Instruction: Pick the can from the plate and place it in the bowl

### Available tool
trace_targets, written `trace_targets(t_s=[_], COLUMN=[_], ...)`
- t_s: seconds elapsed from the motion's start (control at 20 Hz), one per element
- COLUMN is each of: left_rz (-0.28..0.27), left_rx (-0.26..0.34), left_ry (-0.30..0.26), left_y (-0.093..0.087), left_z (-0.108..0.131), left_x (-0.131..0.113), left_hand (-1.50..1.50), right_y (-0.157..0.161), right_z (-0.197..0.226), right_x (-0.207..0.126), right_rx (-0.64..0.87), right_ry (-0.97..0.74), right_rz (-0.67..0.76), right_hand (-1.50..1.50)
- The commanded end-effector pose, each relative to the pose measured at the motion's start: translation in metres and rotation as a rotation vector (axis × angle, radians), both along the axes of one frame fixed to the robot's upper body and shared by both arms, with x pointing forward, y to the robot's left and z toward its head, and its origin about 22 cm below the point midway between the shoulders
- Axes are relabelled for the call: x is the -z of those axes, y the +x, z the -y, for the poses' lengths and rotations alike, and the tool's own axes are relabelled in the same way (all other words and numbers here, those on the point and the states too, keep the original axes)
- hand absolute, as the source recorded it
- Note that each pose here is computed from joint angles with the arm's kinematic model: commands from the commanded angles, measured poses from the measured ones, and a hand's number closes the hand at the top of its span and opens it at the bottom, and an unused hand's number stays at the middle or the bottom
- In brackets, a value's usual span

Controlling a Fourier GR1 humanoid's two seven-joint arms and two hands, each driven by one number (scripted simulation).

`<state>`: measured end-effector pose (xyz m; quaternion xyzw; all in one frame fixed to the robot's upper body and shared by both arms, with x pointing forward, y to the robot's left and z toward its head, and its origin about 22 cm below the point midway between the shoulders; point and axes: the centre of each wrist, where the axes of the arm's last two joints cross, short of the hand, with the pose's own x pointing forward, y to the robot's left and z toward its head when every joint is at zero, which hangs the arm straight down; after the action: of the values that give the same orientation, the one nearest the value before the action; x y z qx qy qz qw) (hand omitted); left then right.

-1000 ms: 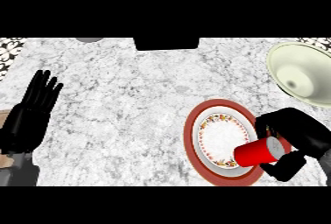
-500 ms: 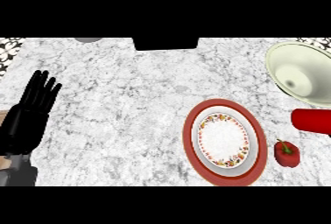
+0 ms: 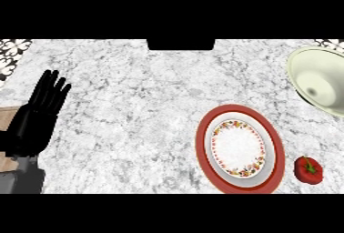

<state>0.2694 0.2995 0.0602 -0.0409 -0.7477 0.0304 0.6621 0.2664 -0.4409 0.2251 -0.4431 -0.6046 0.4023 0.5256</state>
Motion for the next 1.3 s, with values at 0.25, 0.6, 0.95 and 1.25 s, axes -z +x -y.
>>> trace_targets(t_s=[0.25,0.6,0.95,1.25], left_rz=[0.017,0.007,0.043,0.034], left_rx=[0.051,0.049,0.077,0.107], left_ry=[0.003,-0.007,-0.001,0.007], left_y=[0.026,0.006,0.012,0.016], left_z=[0.011,0.017,0.020,0.032], left_x=[-0.006,-0.003,-0.002,-0.006], left_hand=[0.00,0.00,0.00,0.00], right_y=[0.053,0.080,0.093,0.102], right_z=[0.038,0.056,0.046,0.042], right_x=[0.020,0.035,0.090,0.096], right_rx=[0.094,0.097,0.129,0.190], right_ry=[0.133,0.177,0.094,0.220], right_rz=[0.045,0.051,-0.098,-0.279], right_hand=[1.50,1.50,1.50,-1.50])
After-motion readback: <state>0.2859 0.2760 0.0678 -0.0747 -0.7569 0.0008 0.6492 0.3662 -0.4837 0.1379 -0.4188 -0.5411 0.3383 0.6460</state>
